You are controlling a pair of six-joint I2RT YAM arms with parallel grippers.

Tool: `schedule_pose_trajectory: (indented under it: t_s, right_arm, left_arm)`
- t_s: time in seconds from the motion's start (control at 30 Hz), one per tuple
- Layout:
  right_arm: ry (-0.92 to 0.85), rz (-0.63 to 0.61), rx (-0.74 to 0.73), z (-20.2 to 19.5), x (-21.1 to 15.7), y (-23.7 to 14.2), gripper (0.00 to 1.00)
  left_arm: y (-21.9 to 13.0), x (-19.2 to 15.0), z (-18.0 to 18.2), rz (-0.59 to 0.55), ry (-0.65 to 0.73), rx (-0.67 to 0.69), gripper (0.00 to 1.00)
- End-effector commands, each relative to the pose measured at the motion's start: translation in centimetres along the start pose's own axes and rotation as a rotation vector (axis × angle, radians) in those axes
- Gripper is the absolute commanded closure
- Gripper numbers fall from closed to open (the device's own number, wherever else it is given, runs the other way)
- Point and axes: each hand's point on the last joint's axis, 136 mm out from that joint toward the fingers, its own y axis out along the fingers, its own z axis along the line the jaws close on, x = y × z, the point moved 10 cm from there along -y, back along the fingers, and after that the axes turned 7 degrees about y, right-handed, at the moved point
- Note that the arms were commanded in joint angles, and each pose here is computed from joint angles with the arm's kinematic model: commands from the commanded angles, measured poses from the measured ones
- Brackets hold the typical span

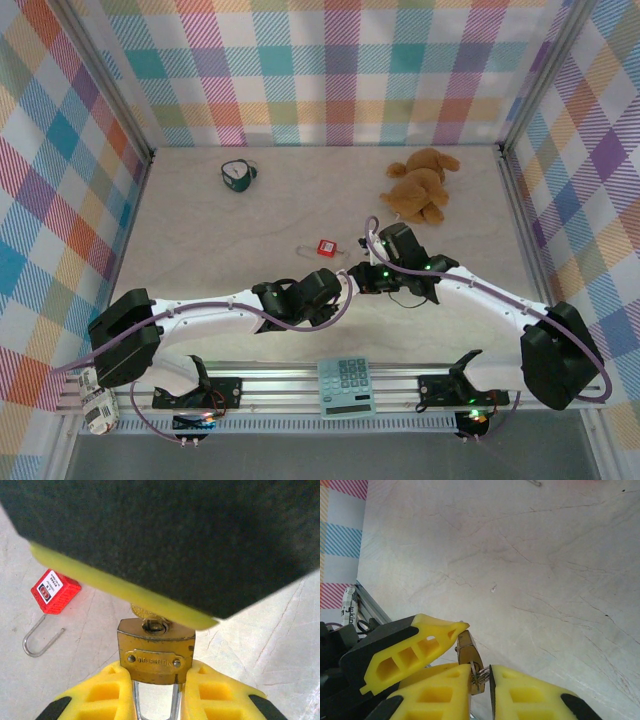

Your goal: Unlock with the key

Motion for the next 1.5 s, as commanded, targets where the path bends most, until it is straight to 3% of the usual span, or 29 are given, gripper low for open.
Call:
schedule_pose_trajectory:
  t_s: [0.0, 0.8, 1.13, 1.47]
  right_arm:
    - [0.002, -0.005, 0.082, 0.7, 0.2, 0.3, 0.81]
    - [0.042, 0.015, 0.109, -0.2, -0.2, 0.7, 0.85]
    - [0.163, -0.015, 0.066, -1.2, -0.9, 1.6, 0.93]
    - [0.167, 0.002, 0.144, -0.3, -1.1, 2.3, 0.93]
  left_arm:
    - [-0.6, 1.8, -0.7, -0.112, -0.006, -0.028, 0.86]
    - [-1.3, 2.0, -0.3, -0.158, -0.015, -0.006, 0.86]
    - [-1.4, 2.6, -0.2, -0.226, 0.043, 0.113, 0.88]
    - [-0.6, 2.9, -1.2, -0.251, 0.080, 0.084, 0.88]
